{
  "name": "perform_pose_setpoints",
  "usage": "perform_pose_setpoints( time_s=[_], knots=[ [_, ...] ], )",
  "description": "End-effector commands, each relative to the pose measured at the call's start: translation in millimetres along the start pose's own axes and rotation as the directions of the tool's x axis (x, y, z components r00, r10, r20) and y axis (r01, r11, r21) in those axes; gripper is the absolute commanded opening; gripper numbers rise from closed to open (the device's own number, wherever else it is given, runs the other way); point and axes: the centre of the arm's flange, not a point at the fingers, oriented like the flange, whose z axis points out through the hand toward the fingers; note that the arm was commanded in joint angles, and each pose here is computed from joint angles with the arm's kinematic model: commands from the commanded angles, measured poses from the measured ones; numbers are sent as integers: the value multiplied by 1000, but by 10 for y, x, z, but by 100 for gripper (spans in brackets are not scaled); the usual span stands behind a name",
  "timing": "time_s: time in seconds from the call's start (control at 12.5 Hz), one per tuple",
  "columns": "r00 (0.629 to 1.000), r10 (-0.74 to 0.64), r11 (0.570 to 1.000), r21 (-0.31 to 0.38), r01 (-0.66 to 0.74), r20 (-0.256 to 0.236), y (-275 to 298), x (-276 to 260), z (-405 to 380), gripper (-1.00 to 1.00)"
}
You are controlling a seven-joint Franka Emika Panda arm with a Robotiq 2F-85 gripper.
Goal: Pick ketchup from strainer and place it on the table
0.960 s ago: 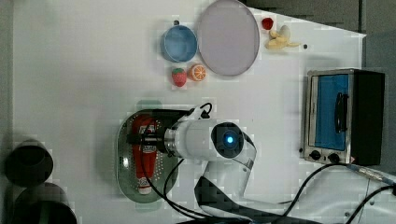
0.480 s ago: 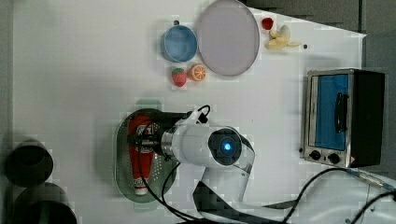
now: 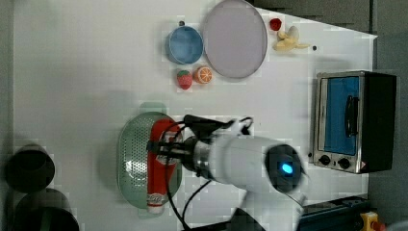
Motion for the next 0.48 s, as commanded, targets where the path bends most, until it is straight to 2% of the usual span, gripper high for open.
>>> perform_pose_setpoints(
  time_s=[0.08,0.16,0.24,0.4,0.48],
  knots=[
    [998,19,1000,20,-17,-59,71,345,-616,18],
    [999,0,1000,12,0,-54,124,443,-765,18],
    [1000,-12,1000,2,12,-27,209,560,-886,18],
    [998,-16,1000,-10,17,60,473,856,-1074,18],
    [997,-18,1000,-18,20,79,652,1038,-1170,18]
  ],
)
